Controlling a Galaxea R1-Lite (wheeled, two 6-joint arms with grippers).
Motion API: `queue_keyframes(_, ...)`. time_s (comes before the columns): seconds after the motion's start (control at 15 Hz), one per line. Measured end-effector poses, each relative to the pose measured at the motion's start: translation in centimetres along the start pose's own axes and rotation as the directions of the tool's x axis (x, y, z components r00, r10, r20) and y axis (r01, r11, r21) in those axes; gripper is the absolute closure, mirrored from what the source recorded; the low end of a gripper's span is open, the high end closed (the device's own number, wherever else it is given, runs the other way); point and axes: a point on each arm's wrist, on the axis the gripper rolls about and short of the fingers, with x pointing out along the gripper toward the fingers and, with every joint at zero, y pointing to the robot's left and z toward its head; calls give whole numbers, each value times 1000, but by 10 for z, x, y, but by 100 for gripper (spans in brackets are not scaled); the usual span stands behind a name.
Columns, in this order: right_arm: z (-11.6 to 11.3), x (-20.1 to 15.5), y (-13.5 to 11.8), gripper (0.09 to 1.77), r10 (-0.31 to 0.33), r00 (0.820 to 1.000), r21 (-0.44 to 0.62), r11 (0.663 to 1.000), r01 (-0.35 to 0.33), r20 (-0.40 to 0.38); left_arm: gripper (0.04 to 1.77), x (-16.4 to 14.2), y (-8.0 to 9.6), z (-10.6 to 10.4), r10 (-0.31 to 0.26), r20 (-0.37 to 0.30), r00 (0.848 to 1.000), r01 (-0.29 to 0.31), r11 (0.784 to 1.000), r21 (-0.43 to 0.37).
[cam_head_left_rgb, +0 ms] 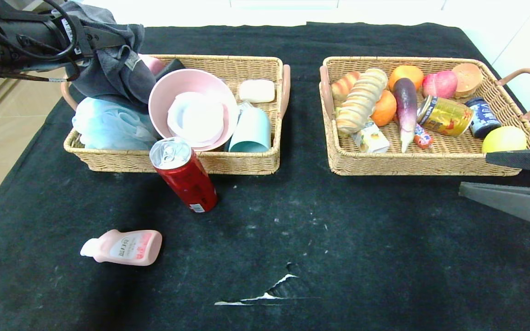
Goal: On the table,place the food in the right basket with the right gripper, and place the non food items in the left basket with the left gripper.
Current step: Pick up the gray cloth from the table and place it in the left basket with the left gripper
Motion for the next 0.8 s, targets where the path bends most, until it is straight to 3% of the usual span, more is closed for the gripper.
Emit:
queue_keyframes(0.33, 0, 0, 0, 15, 0, 1000, 0, 1000, 0, 0, 36, 1, 1, -1, 2, -7, 1000, -2, 1000, -1)
queue_keyframes(0.8, 0, 0, 0, 15, 2, 1000, 0, 1000, -2, 0, 20, 2, 1, -3, 4, -14, 1000, -4, 1000, -3)
